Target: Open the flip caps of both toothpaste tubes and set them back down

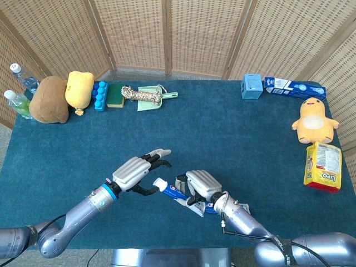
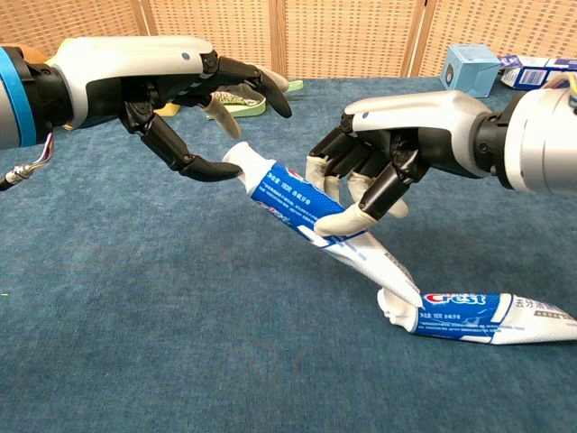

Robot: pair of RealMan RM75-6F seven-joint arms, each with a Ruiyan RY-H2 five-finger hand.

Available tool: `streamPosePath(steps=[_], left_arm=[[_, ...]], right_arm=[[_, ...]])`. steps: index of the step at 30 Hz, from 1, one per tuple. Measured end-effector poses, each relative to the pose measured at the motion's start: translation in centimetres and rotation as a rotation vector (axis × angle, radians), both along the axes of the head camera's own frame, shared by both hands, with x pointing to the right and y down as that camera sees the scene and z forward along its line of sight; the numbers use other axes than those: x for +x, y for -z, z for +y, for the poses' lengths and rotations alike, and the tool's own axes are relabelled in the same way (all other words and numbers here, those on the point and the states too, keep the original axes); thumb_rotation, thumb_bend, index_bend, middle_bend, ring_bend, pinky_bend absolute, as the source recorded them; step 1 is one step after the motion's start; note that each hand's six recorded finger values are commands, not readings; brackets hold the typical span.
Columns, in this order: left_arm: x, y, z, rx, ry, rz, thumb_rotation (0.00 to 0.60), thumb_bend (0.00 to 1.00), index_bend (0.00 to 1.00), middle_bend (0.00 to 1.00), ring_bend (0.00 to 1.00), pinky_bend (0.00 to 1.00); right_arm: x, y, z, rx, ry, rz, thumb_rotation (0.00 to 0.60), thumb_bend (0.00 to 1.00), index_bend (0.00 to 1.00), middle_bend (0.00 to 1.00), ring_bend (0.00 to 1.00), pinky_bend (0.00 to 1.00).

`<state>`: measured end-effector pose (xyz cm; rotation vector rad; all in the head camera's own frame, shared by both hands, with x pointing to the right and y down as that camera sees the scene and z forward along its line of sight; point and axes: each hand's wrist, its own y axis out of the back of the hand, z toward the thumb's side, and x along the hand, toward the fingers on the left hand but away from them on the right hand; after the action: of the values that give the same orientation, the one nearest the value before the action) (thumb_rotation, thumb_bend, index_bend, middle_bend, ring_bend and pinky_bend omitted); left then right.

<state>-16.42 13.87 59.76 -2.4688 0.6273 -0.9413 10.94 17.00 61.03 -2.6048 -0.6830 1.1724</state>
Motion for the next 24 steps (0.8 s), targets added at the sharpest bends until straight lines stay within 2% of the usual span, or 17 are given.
streamPosePath(steps=[24], left_arm=[[-1.0,-0.4,-1.3,0.003,0.053,-0.013,0.6,0.3,0.2,0.02,0.0,0.21]], right_arm=[[-0.4,1.5,1.2,-0.01,0.041,-0.044,0.6,0.46,0.94,0.75,0.7,0.75]])
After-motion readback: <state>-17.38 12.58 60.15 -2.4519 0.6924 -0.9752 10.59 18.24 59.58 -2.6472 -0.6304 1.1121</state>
